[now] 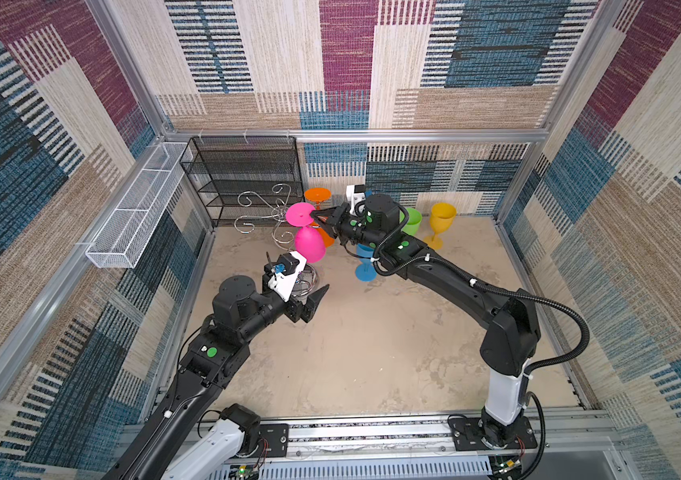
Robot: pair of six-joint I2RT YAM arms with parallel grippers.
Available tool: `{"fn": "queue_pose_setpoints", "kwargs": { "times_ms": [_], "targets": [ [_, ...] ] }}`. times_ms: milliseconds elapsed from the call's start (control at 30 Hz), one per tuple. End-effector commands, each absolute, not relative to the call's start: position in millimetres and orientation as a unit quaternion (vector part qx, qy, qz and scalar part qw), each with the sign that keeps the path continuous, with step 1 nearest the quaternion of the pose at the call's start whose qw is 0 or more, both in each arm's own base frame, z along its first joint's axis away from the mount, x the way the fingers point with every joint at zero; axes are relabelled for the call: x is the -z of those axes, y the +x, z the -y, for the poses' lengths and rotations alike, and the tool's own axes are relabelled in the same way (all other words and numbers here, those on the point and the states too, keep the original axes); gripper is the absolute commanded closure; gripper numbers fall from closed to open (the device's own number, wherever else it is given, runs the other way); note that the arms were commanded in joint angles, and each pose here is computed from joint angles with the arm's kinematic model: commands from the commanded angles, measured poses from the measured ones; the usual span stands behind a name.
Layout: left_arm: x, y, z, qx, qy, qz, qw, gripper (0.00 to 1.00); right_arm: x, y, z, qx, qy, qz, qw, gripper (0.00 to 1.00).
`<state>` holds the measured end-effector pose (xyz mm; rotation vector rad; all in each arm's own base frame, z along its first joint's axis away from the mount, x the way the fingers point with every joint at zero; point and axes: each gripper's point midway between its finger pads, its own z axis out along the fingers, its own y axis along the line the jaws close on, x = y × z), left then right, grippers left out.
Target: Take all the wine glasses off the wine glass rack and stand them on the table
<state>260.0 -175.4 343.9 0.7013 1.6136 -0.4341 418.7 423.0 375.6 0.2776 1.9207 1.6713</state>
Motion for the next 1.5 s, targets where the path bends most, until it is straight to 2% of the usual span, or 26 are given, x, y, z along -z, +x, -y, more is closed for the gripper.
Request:
{"fn": "queue_pose_setpoints", "kwargs": {
  "times_ms": [0,600,1033,1467],
  "targets": [
    [-352.8,260.4,177.4,0.189,0.308,-0.686,0.631,0.07,-393.9,422.0,-411.0,-0.632,0.116,-0.697,0.317,1.0],
    [-351.1,259.4,181.3,0.193,0.313,-0.687,0.627,0.07,-387.3,429.5,-360.9,-0.636,0.174,-0.679,0.324,1.0],
    [-349.7,260.7,183.4,0.195,0.314,-0.688,0.624,0.07,-388.3,418.5,-357.8,-0.627,0.162,-0.685,0.334,1.0],
    [-348.9,260.9,183.8,0.195,0.314,-0.689,0.623,0.08,-386.7,396.0,-391.5,-0.638,0.132,-0.694,0.307,1.0]
  ]
}}
